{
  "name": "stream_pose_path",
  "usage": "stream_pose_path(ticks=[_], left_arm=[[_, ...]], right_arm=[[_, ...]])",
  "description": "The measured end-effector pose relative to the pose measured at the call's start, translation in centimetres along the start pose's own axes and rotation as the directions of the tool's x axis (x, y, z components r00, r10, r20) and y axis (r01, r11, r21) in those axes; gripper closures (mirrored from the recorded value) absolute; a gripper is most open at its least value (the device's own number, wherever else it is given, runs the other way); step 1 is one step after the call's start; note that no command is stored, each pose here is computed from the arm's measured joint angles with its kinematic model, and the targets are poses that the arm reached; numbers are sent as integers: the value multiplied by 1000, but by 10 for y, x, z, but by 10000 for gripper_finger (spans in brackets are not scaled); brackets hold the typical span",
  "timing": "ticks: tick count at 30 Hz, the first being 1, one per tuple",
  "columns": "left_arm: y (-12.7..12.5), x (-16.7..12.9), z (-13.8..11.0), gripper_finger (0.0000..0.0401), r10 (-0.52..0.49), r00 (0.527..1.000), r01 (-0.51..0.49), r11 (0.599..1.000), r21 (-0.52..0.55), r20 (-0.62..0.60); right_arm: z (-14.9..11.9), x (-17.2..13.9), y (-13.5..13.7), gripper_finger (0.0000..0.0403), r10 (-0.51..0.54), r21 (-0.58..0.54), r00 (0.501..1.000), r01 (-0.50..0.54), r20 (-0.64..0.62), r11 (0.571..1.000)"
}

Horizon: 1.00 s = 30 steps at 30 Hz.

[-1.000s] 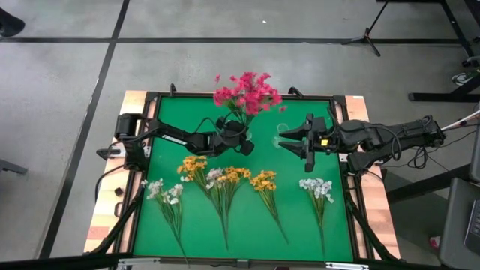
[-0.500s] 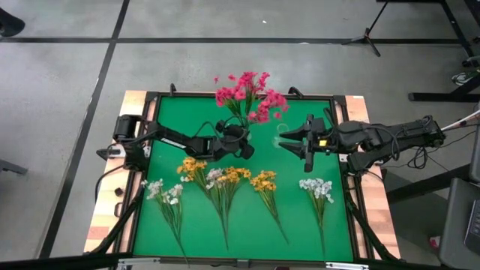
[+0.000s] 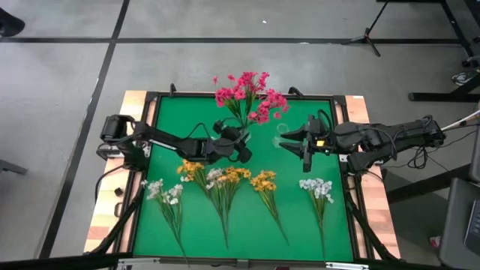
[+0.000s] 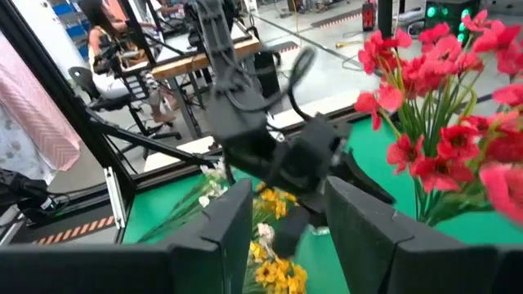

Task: Sort flowers into vase by color
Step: Put the right yellow flower into the right transparent vase

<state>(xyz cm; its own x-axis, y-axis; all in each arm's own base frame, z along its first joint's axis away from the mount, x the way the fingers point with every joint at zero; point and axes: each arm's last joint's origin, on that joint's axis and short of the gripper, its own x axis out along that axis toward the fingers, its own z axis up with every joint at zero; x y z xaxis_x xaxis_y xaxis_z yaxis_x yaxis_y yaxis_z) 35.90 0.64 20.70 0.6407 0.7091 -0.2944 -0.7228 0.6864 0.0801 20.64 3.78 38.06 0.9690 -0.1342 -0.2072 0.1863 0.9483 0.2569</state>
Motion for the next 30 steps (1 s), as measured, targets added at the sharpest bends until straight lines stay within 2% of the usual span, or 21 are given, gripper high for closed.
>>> stream_pose_path(ticks=[3, 6, 9, 11, 15, 20, 23, 30], left_arm=[[-6, -13, 1, 248, -70, 997, 69, 998, -13, -23], [-18, -28, 0, 248, -244, 968, 243, 970, -16, -66], [-29, -52, 1, 248, -419, 900, 422, 907, -2, -119], [-34, -75, 4, 248, -501, 855, 505, 863, -2, -139], [-38, -125, 11, 248, -600, 785, 608, 794, 5, -155], [-32, -185, 27, 248, -715, 692, 709, 699, -86, -99], [-26, -214, 33, 248, -730, 682, 723, 681, -113, -40], [-11, -258, 39, 248, -686, 724, 690, 722, -48, 72]], right_arm=[[-2, 0, -1, 249, -8, 14, 1000, 8, -22, 1000], [-5, 0, -1, 249, -2, 8, 999, 3, -52, 1000], [-11, 1, 0, 249, 39, 33, 991, -35, -126, 999], [-19, 0, 5, 249, 60, 44, 980, -52, -189, 998], [-38, 5, 18, 249, 67, 82, 947, -43, -314, 996], [-71, 24, 44, 249, -2, 102, 910, 48, -414, 994], [-96, 39, 58, 249, -83, 103, 890, 144, -448, 984], [-166, 75, 80, 249, -217, 75, 798, 310, -562, 948]])
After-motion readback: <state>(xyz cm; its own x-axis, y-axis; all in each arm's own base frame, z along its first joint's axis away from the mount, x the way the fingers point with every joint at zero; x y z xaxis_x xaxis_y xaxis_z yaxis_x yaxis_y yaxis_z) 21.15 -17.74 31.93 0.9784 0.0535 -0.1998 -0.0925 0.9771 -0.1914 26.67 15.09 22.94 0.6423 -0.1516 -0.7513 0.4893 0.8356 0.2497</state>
